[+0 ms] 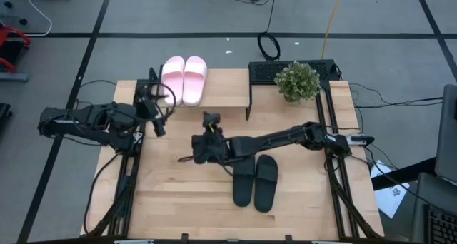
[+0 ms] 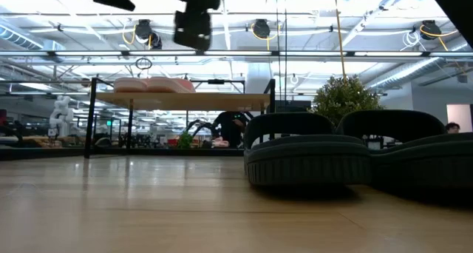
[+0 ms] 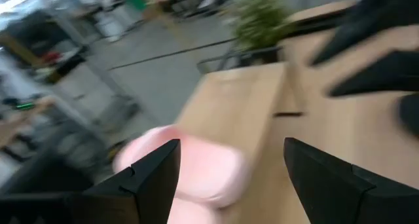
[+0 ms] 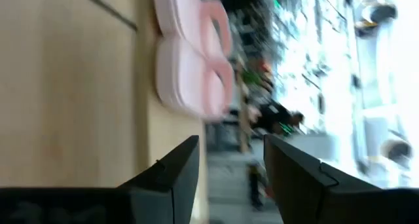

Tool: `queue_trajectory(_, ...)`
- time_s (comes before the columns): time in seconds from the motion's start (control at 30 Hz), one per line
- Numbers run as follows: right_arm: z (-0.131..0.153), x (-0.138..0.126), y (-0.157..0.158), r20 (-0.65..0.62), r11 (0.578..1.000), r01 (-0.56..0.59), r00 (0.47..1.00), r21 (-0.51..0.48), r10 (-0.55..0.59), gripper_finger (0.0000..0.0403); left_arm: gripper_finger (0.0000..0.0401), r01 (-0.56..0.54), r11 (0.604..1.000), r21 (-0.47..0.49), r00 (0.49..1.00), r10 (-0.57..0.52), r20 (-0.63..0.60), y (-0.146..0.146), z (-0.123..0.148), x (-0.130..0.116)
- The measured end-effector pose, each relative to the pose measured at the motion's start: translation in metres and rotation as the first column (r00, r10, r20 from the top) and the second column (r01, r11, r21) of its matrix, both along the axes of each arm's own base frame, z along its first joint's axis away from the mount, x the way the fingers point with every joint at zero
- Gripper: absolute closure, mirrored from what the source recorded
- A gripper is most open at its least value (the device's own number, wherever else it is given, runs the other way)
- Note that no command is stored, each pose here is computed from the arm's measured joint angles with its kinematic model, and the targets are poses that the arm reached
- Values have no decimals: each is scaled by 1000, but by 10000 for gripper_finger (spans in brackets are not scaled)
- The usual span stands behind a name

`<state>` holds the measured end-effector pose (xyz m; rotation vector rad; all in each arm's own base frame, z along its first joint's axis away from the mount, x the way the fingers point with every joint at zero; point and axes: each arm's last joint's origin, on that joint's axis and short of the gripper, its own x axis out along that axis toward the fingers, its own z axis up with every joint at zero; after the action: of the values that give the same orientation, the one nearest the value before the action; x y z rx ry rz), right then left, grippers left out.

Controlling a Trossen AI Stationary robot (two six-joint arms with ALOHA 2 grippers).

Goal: Pick and place slides into the shelf
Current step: Put the left black slide on the shelf

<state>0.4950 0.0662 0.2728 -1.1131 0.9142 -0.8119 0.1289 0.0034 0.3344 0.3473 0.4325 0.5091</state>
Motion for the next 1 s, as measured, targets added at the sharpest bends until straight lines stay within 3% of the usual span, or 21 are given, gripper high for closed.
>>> queue_trajectory(0.17,-4,-17,15,-13,972,154,987,-176,-159,242,128,121,991,-52,993,-122,-7,-22,-7,20)
queue_trajectory(0.23,-6,-24,22,-28,961,164,984,-224,-175,242,128,168,984,-53,985,-170,-26,-33,-11,31)
queue_trajectory(0.43,10,-56,43,93,978,126,989,-166,-112,242,128,252,967,-35,961,-255,-105,-65,-29,57)
queue_trajectory(0.53,28,-78,50,203,991,106,975,-83,-88,242,128,279,959,-55,953,-284,-105,-81,-39,70)
queue_trajectory(0.63,49,-105,52,292,993,78,951,84,-100,242,128,305,950,-61,945,-310,-104,-96,-50,84)
queue_trajectory(0.83,91,-154,42,389,911,72,889,407,-244,243,128,355,934,-49,927,-358,-110,-124,-77,115)
queue_trajectory(0.9,103,-167,37,405,885,50,876,463,-261,243,128,378,925,-35,919,-380,-101,-132,-86,125)
queue_trajectory(1.0,114,-189,28,437,881,38,858,471,-271,243,128,418,908,-14,906,-418,-68,-143,-99,141)
